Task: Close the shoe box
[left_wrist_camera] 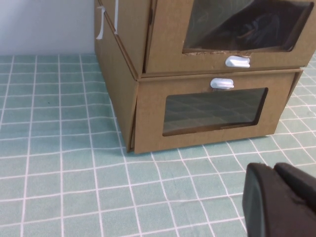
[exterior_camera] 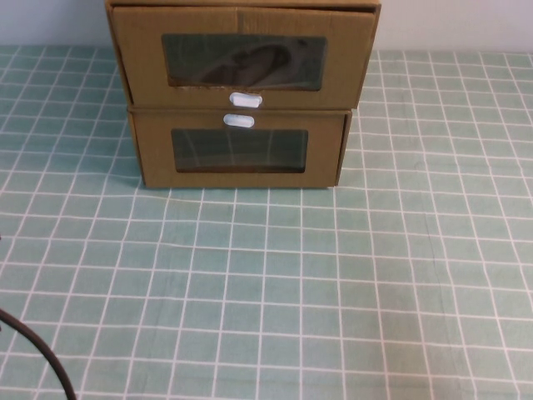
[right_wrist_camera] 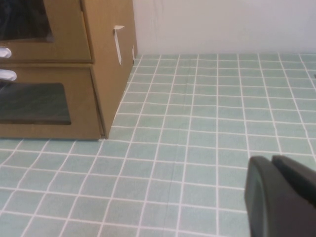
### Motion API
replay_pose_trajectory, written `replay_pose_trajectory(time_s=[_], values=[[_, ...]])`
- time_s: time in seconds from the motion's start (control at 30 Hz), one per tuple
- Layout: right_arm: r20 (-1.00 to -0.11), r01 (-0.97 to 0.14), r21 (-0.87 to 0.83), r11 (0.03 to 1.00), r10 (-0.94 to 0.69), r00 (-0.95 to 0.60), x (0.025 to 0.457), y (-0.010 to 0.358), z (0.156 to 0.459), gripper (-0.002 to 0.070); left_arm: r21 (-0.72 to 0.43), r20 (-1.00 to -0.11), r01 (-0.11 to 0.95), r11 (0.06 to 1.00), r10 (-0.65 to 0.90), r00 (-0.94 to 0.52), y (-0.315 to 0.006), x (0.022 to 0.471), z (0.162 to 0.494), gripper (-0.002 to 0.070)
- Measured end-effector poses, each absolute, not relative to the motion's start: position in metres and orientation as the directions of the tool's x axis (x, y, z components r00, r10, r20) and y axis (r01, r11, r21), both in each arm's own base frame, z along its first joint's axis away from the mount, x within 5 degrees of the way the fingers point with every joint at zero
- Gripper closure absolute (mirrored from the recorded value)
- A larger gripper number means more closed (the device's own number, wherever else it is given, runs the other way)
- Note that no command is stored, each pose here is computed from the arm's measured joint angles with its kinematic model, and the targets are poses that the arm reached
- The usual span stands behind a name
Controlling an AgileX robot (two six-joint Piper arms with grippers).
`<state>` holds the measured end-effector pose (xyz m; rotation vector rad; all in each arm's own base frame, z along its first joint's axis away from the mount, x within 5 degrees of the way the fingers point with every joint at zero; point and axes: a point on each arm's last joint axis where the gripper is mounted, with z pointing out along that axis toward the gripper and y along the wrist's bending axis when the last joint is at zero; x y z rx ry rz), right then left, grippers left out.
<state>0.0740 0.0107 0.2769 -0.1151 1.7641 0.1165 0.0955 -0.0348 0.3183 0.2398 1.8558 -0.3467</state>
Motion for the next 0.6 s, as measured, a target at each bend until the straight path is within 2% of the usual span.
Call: replay_pose_trajectory(time_s=[0.37,0.6], values=[[-0.981,-0.142,0.015,0.99,-0.013,-0.194,0.074,0.011,0.277,0.069,-0.114,-0.954,0.332,0.936,-0.01,-0.3,-0.035,0.096,0.318,0.068],[-0.981,-0.142,0.016,0.99,-0.012,-0.195,0.074,0.011,0.277,0.069,-0.027,-0.998,0.254,0.967,-0.011,-0.065,-0.022,0.078,0.311,0.068]])
